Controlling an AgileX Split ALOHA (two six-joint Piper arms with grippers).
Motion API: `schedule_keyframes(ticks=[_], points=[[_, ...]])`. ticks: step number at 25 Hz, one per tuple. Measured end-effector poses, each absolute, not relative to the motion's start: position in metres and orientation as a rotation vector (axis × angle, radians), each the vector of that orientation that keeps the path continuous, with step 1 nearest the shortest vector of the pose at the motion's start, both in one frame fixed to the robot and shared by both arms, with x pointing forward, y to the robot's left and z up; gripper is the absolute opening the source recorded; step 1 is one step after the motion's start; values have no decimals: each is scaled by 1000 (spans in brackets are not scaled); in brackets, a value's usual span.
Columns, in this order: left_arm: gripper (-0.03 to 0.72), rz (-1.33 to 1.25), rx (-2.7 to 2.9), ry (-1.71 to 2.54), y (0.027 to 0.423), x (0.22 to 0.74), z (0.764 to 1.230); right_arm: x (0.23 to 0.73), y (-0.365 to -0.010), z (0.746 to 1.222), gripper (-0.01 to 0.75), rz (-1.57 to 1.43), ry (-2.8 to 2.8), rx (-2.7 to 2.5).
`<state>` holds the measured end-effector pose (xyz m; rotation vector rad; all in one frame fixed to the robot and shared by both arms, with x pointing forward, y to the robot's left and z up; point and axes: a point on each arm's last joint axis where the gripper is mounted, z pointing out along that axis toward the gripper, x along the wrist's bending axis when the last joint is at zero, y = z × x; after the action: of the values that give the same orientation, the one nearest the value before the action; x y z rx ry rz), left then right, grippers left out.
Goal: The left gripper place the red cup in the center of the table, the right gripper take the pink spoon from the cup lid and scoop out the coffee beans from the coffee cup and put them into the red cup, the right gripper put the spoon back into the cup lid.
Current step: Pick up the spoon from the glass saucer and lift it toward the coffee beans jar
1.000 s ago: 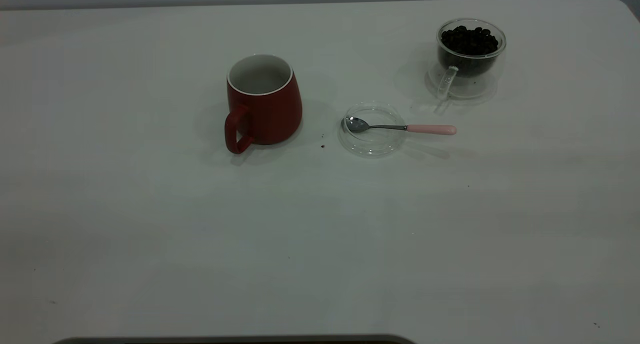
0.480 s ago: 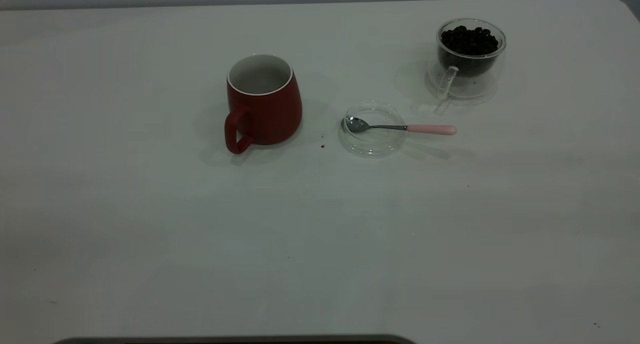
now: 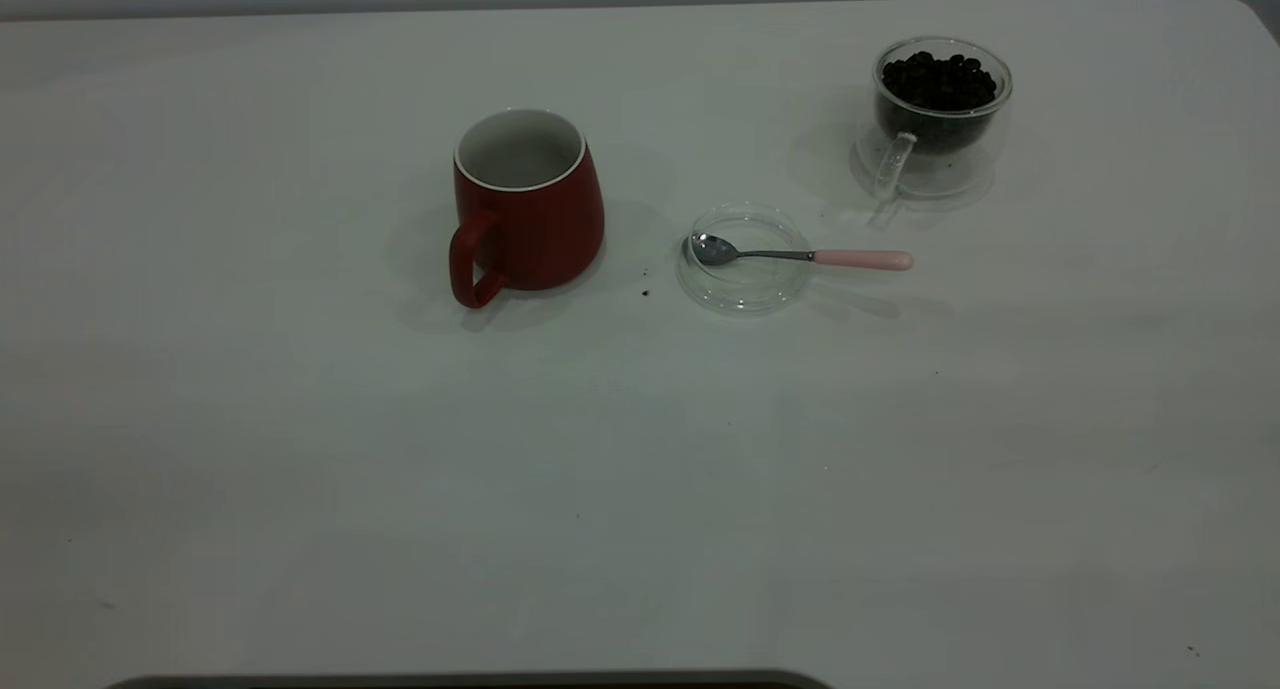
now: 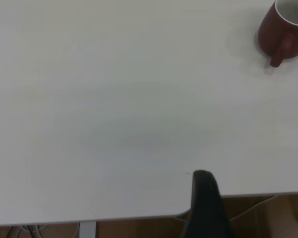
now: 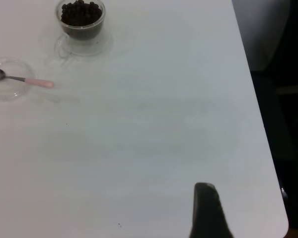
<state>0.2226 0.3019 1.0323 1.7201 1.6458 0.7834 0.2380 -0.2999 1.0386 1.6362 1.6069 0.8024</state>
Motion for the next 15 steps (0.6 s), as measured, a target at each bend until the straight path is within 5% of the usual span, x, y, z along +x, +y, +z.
schedule_keyframes(ticks=[15], points=[[569, 783, 1720, 1646, 302, 223, 1032, 245, -297, 1058, 570, 987, 1457, 1701]])
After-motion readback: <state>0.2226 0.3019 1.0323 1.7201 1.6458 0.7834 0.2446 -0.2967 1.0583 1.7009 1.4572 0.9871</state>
